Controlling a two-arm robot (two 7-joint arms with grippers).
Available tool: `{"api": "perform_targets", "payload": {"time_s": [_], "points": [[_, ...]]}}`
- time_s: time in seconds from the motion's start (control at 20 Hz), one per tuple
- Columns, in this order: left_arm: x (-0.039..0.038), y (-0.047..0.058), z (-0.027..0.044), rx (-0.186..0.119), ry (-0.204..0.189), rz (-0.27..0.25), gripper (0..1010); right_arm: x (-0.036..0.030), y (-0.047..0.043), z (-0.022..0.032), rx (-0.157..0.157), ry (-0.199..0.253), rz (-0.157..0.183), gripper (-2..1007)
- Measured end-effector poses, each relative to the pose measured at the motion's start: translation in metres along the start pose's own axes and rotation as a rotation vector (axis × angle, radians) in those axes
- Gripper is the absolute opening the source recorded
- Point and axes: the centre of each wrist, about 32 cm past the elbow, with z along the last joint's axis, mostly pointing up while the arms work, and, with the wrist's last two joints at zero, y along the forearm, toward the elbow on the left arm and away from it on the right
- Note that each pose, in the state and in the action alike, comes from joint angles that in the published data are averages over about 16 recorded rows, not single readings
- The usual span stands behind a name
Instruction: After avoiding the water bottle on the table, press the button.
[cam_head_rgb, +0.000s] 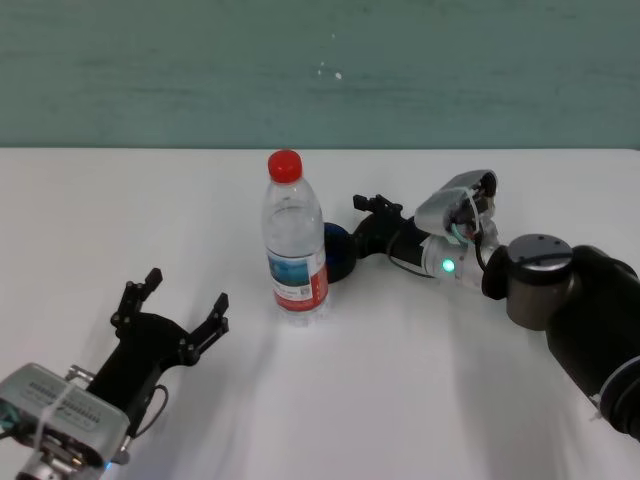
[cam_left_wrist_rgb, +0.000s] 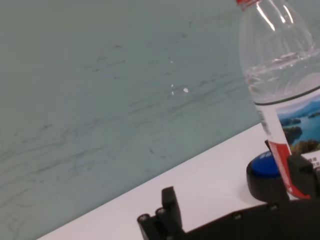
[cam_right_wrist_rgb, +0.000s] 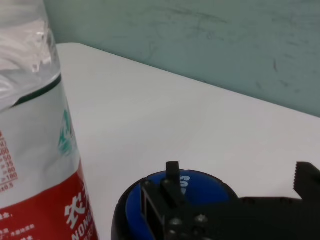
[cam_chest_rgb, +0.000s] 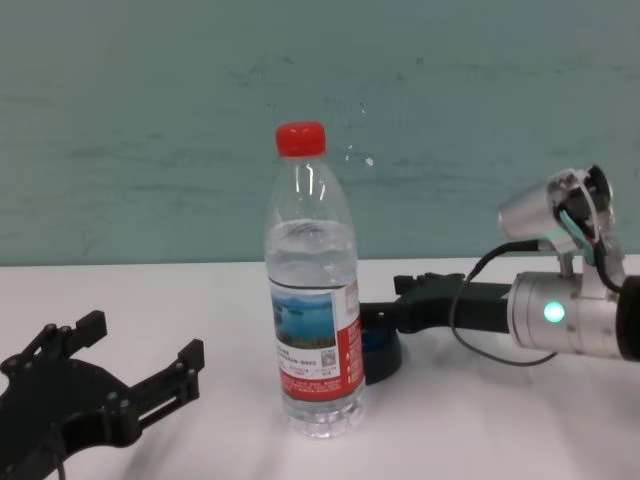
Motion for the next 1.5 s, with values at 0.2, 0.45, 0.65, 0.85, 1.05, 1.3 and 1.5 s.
{"api": "perform_targets", "payload": {"time_s": [0.2,0.45,0.65,0.85,1.05,1.3,1.5], "points": [[0.0000,0.000,0.0000,0.000,0.000,0.000,1000,-0.0025,-0.0027,0.0064,0.021,-0.017,-0.002,1004],[0.0000,0.000,0.0000,0.000,0.000,0.000,1000,-0.0064,-0.0073,0.0157,0.052,-0.040,-0.005,1004],[0.0000,0.000,0.0000,0.000,0.000,0.000,1000,-0.0090,-0.0120,0.0216,0.075,-0.055,-0.013,1004],[0.0000,0.000,0.0000,0.000,0.000,0.000,1000,-0.0099,-0.0186,0.0240,0.088,-0.062,-0.032,1004],[0.0000,0.000,0.0000,0.000,0.000,0.000,1000,-0.0111,-0.0285,0.0247,0.096,-0.065,-0.057,1004],[0.0000,0.000,0.0000,0.000,0.000,0.000,1000,-0.0146,-0.0464,0.0240,0.102,-0.067,-0.095,1004],[0.0000,0.000,0.0000,0.000,0.000,0.000,1000,-0.0203,-0.0646,0.0237,0.106,-0.070,-0.123,1004]]}}
